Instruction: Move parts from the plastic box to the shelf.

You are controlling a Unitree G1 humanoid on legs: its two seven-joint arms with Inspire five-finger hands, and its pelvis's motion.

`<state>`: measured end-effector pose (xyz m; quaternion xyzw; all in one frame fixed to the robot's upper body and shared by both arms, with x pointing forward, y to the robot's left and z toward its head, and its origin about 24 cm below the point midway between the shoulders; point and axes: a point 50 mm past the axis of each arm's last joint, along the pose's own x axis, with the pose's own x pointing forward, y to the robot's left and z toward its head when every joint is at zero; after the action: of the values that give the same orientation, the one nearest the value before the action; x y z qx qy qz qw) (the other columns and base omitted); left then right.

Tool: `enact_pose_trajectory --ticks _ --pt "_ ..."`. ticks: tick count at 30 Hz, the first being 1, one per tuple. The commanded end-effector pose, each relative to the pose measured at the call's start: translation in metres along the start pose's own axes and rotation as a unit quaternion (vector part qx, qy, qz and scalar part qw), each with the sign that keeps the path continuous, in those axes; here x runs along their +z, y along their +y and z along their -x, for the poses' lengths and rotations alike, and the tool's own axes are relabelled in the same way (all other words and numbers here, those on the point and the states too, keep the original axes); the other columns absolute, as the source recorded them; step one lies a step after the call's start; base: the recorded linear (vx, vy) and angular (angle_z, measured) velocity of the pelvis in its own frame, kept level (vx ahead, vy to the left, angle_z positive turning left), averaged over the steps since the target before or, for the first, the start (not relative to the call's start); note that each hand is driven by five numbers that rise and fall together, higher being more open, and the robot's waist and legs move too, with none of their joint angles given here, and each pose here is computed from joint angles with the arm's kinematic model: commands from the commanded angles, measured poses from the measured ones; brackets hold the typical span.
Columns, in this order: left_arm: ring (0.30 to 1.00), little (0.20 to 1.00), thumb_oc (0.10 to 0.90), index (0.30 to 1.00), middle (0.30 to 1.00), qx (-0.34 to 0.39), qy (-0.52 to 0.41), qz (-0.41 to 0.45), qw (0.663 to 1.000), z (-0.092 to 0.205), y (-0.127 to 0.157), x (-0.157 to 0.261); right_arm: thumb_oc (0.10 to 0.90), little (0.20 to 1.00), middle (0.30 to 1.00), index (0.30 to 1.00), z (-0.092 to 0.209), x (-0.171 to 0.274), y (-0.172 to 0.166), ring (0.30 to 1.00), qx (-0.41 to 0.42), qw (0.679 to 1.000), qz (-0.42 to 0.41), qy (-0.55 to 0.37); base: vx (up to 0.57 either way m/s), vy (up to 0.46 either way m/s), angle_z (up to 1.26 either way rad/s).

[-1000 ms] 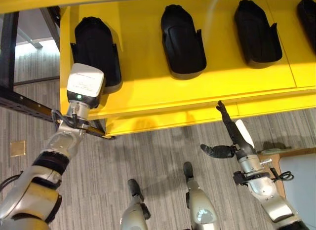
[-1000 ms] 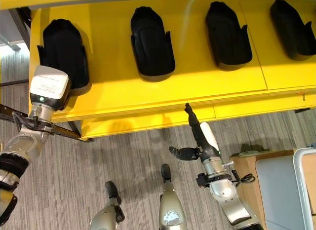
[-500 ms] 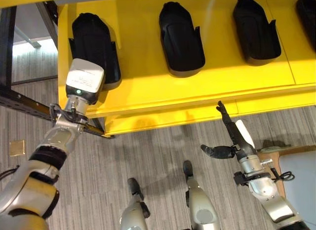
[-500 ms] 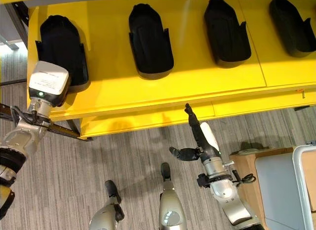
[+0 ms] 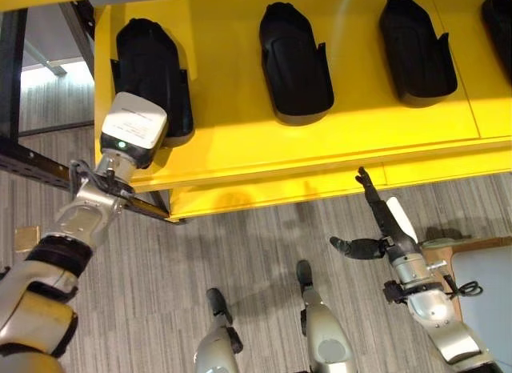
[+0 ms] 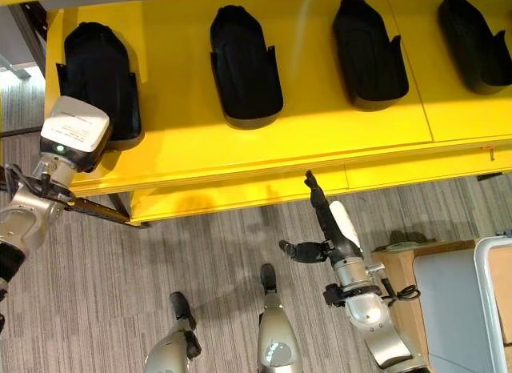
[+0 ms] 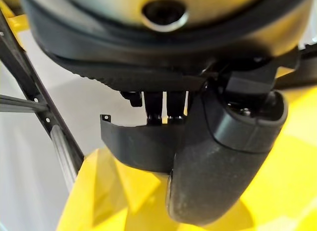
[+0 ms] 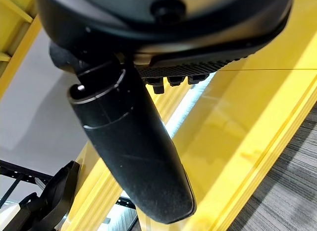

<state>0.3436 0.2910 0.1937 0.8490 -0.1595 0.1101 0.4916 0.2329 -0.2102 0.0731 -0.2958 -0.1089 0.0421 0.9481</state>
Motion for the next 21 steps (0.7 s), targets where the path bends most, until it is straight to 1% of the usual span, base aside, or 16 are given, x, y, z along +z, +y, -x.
enact_pose_trajectory --ticks 1,6,11,16,21 --pt "1.0 1.0 0.9 1.0 1.0 0.0 0.072 -0.083 0.994 0.016 0.017 -0.064 0.9 1.0 1.0 1.0 -0.006 0.034 -0.032 1.0 -0.068 0.993 0.004 -0.094 0.02 0.001 0.04" --pt "1.0 1.0 0.9 1.0 1.0 0.002 0.069 -0.094 0.993 0.021 0.021 -0.07 0.9 1.0 1.0 1.0 -0.006 0.032 -0.032 1.0 -0.067 0.994 0.004 -0.088 0.0 0.0 0.02" --pt "1.0 1.0 0.9 1.0 1.0 0.012 0.057 -0.107 0.993 0.021 0.031 -0.072 0.9 1.0 1.0 1.0 -0.005 0.031 -0.033 1.0 -0.067 0.994 0.004 -0.086 0.0 -0.001 0.01" --pt "1.0 1.0 0.9 1.0 1.0 0.022 0.047 -0.106 0.993 0.021 0.038 -0.07 0.9 1.0 1.0 1.0 -0.005 0.03 -0.034 1.0 -0.069 0.994 0.006 -0.081 0.0 -0.001 0.05" --pt "1.0 1.0 0.9 1.0 1.0 0.046 0.034 -0.096 0.994 0.018 0.049 -0.064 0.9 1.0 1.0 1.0 -0.005 0.029 -0.036 1.0 -0.074 0.994 0.008 -0.077 0.0 -0.007 0.04"
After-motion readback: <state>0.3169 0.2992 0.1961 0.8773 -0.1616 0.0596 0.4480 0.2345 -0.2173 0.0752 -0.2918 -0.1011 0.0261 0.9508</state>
